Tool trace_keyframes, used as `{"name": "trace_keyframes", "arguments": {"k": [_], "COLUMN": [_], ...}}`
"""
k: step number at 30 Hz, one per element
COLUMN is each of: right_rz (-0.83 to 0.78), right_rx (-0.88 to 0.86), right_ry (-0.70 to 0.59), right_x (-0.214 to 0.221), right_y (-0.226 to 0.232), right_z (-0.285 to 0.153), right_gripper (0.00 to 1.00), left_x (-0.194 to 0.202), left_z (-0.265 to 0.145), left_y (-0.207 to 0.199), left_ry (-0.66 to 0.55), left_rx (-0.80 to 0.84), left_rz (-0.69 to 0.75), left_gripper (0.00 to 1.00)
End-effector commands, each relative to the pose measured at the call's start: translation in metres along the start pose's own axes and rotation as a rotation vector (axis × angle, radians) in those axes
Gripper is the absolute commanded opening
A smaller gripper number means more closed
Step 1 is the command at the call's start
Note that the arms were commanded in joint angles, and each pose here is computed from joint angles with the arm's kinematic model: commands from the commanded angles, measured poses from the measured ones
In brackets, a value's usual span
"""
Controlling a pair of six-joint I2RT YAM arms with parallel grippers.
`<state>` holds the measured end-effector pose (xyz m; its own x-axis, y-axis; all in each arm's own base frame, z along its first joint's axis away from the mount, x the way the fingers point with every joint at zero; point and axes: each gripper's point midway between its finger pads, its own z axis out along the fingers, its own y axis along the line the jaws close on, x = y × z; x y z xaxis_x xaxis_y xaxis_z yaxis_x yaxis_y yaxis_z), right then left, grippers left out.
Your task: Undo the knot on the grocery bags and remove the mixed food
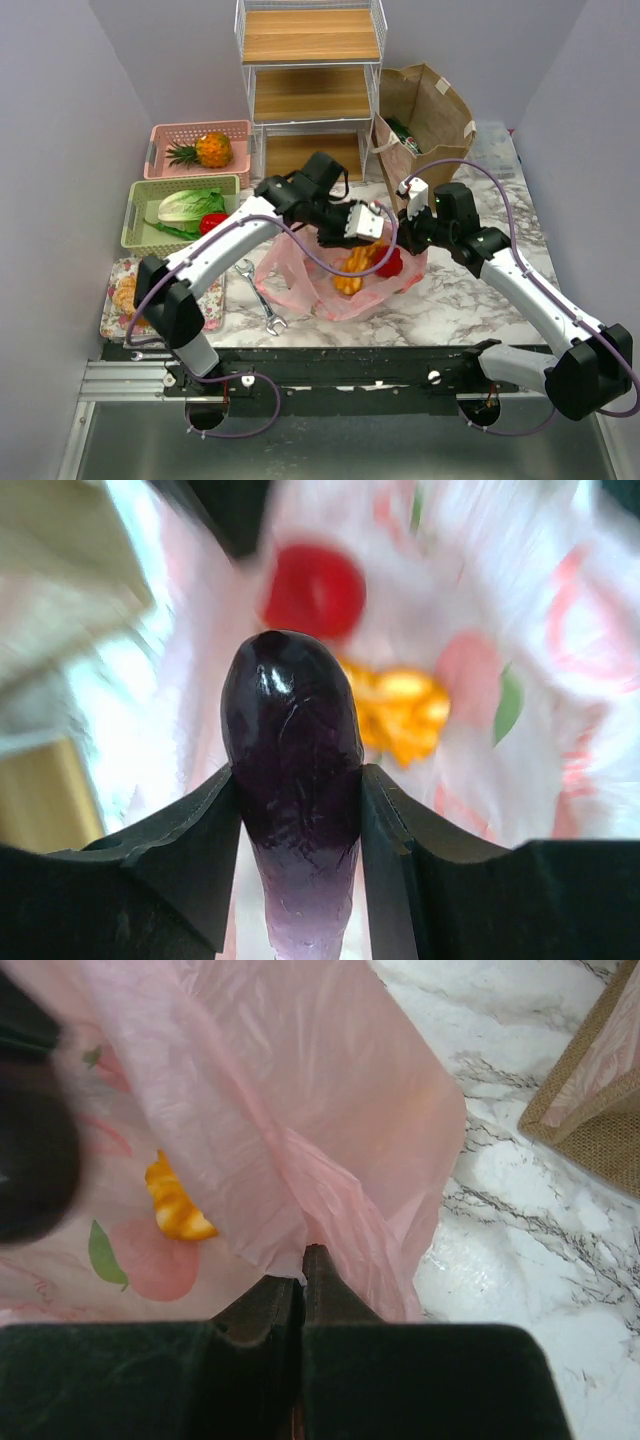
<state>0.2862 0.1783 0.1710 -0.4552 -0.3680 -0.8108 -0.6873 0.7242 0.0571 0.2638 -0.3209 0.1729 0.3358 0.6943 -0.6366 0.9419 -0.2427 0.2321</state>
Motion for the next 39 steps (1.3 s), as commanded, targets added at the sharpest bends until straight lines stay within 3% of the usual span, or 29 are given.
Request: {"name": "trace_keyframes", "arguments": {"k": [1, 6, 11, 13, 17, 20, 23, 27, 32, 39], "right_rz": [0.010, 0.017, 0.019, 0.016, 0.008, 0.004, 0.008, 0.013, 0.015, 0.021], "right_rx": [0.003, 0.000, -0.005, -0.002, 0.010, 0.014, 0.019, 0.002, -0.008, -0.001], "right_ry": [-0.016, -0.010, -0.005, -0.008, -0.012, -0.014, -0.017, -0.002, 0.017, 0.015], "right_x": [-0.005, -0.003, -0.003, -0.005, -0.008, -0.008, -0.006, -0.001, 0.000, 0.002], "right_y": [0.000, 0.000, -0.001, -0.002, -0.004, -0.005, -0.005, -0.003, -0.002, -0.003], "right_z": [0.001, 0.003, 0.006, 0.006, 0.005, 0.005, 0.005, 0.008, 0.011, 0.013], "right_gripper": [0.01, 0.01, 0.01, 0.01, 0.01, 0.01, 0.01, 0.01, 0.01, 0.01], "left_x": [-0.127, -0.186, -0.192, -0.177, -0.089, 0.028, 0.152, 0.268, 0.353, 0.409], "left_z": [-0.080, -0.140, -0.196, -0.215, -0.244, -0.272, -0.311, -0.359, -0.374, -0.359], "left_y": [-0.031, -0.020, 0.015, 0.041, 0.094, 0.128, 0.127, 0.110, 0.087, 0.069], "left_ry": [-0.434, -0.640, -0.790, -0.805, -0.636, -0.379, -0.189, -0.065, 0.137, 0.304], "left_rx": [0.127, 0.142, 0.088, -0.025, -0.365, -0.652, -0.890, -1.105, -1.151, -1.128], "left_rz": [-0.038, -0.174, -0.390, -0.440, -0.477, -0.655, -0.899, -1.137, -1.237, -1.289], "left_gripper": [0.19, 0.16, 0.16, 0.15, 0.14, 0.11, 0.10, 0.10, 0.10, 0.16]}}
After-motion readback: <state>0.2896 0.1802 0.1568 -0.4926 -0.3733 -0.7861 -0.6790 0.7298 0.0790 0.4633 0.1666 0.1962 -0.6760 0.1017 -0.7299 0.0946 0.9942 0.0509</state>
